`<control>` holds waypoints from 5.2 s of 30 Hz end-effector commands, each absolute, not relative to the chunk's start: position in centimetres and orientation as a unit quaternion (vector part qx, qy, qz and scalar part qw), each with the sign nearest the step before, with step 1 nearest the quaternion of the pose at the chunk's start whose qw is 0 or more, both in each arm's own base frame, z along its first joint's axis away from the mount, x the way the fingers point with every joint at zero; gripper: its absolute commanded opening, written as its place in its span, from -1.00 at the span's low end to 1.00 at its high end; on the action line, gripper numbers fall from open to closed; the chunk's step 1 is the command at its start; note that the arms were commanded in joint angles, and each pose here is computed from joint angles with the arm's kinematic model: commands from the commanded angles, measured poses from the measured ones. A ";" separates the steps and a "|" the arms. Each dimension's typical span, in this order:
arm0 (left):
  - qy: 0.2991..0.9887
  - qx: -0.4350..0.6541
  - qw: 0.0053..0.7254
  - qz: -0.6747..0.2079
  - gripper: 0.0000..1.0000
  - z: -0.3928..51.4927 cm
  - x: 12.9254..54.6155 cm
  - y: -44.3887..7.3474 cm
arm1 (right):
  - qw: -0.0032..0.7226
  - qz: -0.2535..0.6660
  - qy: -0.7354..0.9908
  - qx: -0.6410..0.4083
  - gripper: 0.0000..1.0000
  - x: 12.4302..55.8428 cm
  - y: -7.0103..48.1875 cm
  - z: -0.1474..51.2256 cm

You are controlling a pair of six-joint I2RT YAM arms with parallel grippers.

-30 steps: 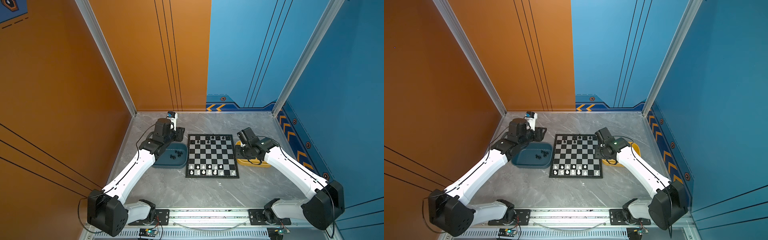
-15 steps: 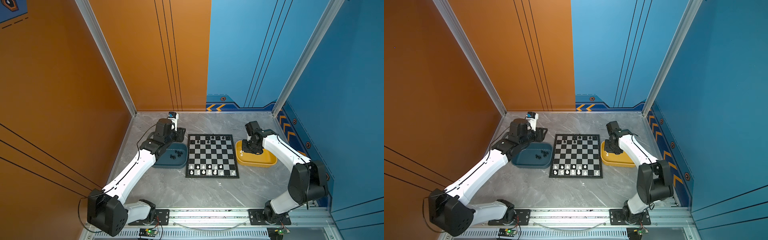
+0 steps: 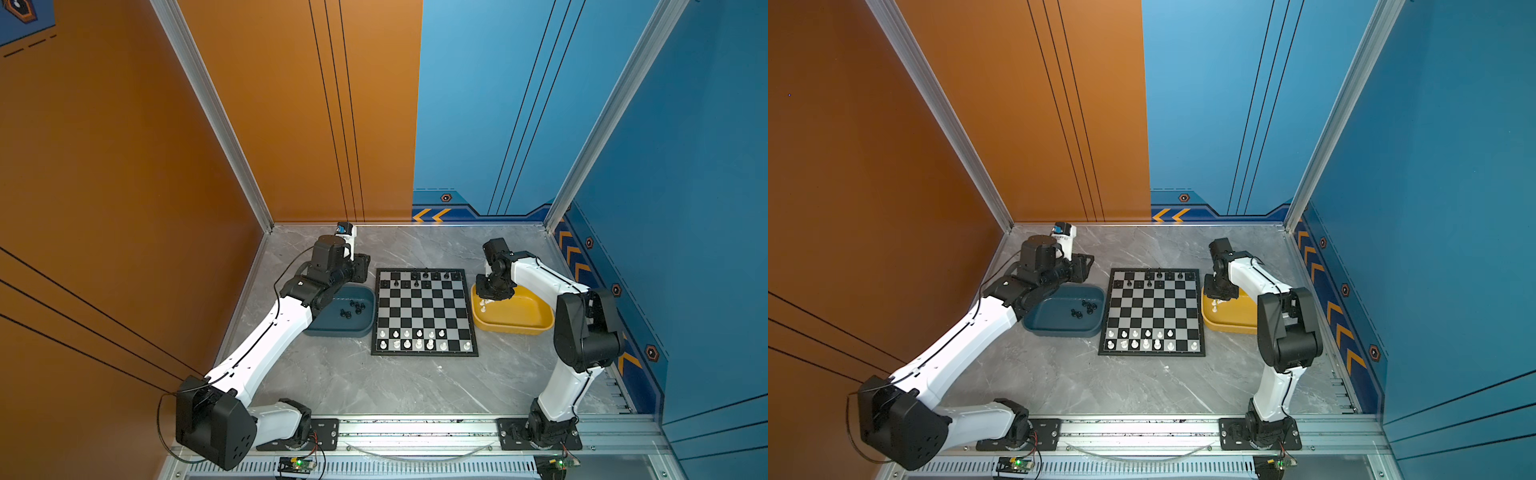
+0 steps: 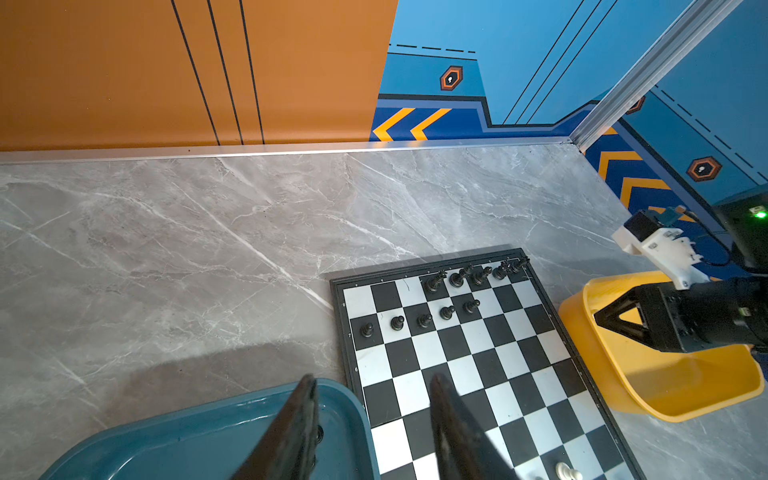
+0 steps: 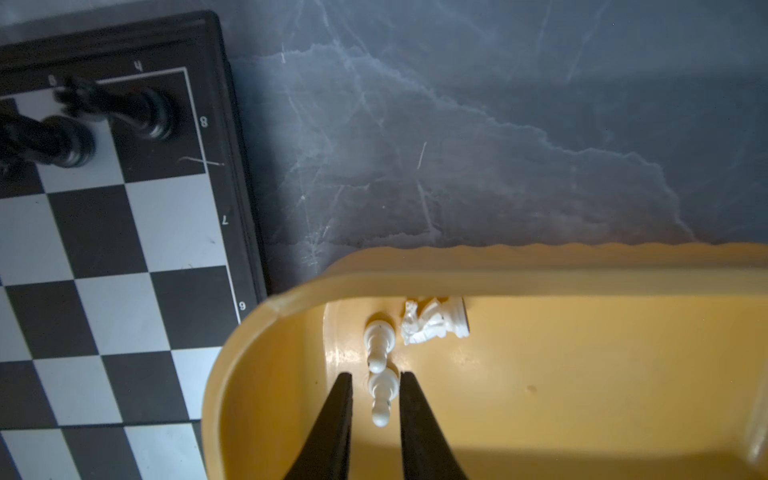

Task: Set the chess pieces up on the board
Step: 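Lower the right gripper into the yellow tray and grasp another white pawn, then carry the white pawn with the right gripper to the board's nearest row, then lower the white pawn onto the nearest row square and open the right gripper, then move the right gripper back over the yellow tray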

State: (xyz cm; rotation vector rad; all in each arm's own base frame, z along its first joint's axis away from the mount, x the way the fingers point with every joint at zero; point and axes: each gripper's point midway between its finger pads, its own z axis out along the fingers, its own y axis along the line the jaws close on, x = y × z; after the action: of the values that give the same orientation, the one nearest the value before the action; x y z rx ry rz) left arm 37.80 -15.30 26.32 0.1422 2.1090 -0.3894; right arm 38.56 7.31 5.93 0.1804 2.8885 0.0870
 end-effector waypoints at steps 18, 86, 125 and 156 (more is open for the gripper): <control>0.865 0.067 0.475 -0.147 -0.08 26.7 38.2 -15.7 | 0.103 0.042 0.992 0.062 -0.55 39.3 7.3 4.2; 0.861 0.066 0.480 -0.154 -0.08 26.0 36.3 -14.9 | 0.114 0.034 0.989 -0.085 -1.00 27.8 18.2 11.0; 0.863 0.068 0.476 -0.151 -0.08 25.9 36.4 -15.0 | 0.053 -0.005 0.994 -0.096 -0.76 26.3 18.9 4.4; 0.865 0.071 0.473 -0.149 -0.08 25.7 37.1 -15.4 | 0.166 -0.006 0.986 0.030 -0.41 31.2 8.5 13.1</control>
State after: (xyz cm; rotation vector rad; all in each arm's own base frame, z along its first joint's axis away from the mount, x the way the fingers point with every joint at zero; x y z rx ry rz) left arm 36.61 -14.97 25.47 0.1657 2.1227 -0.3707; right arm 31.53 10.61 15.41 0.0618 2.7367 0.0475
